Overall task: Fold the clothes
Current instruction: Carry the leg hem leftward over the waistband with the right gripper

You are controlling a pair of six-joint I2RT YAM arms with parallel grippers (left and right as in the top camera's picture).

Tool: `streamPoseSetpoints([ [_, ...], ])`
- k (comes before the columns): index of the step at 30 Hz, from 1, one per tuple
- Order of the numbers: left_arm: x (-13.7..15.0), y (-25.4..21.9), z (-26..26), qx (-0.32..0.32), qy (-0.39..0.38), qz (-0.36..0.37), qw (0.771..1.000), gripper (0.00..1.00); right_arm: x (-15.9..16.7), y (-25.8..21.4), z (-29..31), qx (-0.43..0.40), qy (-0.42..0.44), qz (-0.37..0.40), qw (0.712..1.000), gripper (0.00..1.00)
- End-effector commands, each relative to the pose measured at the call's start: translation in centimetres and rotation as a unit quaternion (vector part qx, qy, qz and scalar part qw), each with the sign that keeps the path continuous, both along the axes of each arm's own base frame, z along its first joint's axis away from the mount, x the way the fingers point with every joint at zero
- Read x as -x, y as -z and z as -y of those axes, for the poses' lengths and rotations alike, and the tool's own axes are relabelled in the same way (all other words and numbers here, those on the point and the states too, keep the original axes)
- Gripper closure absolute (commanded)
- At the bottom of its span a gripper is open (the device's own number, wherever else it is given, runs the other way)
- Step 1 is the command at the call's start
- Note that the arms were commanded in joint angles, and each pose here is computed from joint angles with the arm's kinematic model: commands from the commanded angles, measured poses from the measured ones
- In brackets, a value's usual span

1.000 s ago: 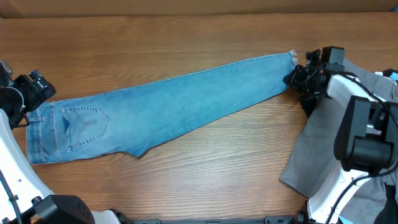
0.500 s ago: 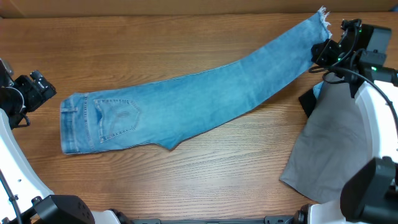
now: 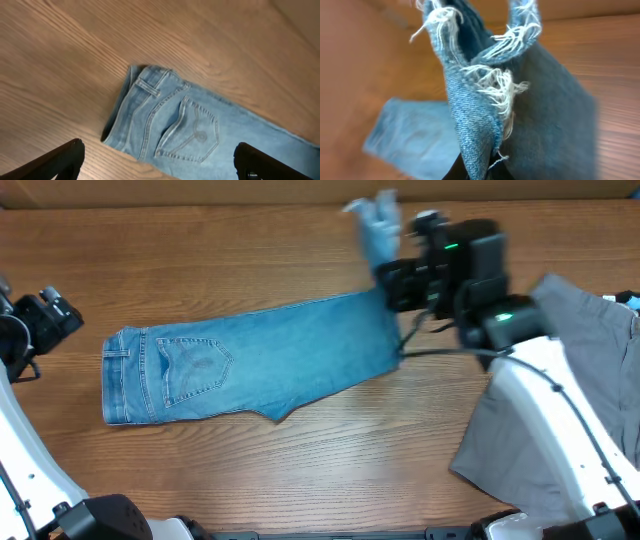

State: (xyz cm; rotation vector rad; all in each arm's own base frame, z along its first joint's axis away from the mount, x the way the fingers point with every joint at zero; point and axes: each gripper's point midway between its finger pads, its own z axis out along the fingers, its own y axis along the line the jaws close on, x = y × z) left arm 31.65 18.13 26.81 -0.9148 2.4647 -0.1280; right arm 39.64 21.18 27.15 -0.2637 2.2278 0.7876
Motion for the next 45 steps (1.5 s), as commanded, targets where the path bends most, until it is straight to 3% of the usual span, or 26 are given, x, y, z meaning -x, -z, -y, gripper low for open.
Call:
streamPoseSetpoints([
  [1, 0.6, -3.9, -0.7, -0.019, -0.020, 0.042, 0.999, 0.02, 2.0, -1.3, -6.3, -0.029, -0.060, 0.014, 0.998, 0.96],
  [13, 2.4, -8.6, -2.4, -0.049, -0.056, 0.079, 0.994, 0.00, 6.9, 1.9, -23.6, -0.124, -0.187, 0.032, 0.974, 0.96],
  [23, 2.4, -8.5, -2.2, -0.043, -0.054, 0.078, 0.995, 0.00, 5.4, 1.6, -26.1, -0.162, -0.110, 0.067, 0.978, 0.95],
  [34, 2.6, -8.3, -1.9, -0.037, -0.052, 0.073, 0.995, 0.00, 5.3, 2.0, -26.2, -0.159, -0.107, 0.067, 0.979, 0.95],
  [35, 2.6, -8.3, -1.9, -0.037, -0.052, 0.072, 0.995, 0.00, 5.3, 2.1, -26.4, -0.162, -0.108, 0.069, 0.978, 0.92],
  [36, 2.6, -8.2, -1.8, -0.037, -0.052, 0.072, 0.995, 0.00, 5.2, 2.4, -26.8, -0.167, -0.111, 0.072, 0.977, 0.67],
  [37, 2.6, -8.2, -1.8, -0.036, -0.052, 0.071, 0.995, 0.00, 5.2, 2.5, -27.0, -0.169, -0.113, 0.074, 0.976, 0.56],
  [41, 2.7, -8.2, -1.8, -0.035, -0.052, 0.070, 0.996, 0.00, 4.9, 2.9, -26.9, -0.163, -0.112, 0.075, 0.977, 0.42],
  [45, 2.9, -8.0, -1.6, -0.032, -0.052, 0.065, 0.996, 0.00, 4.0, 3.8, -25.5, -0.128, -0.107, 0.076, 0.983, 0.41],
])
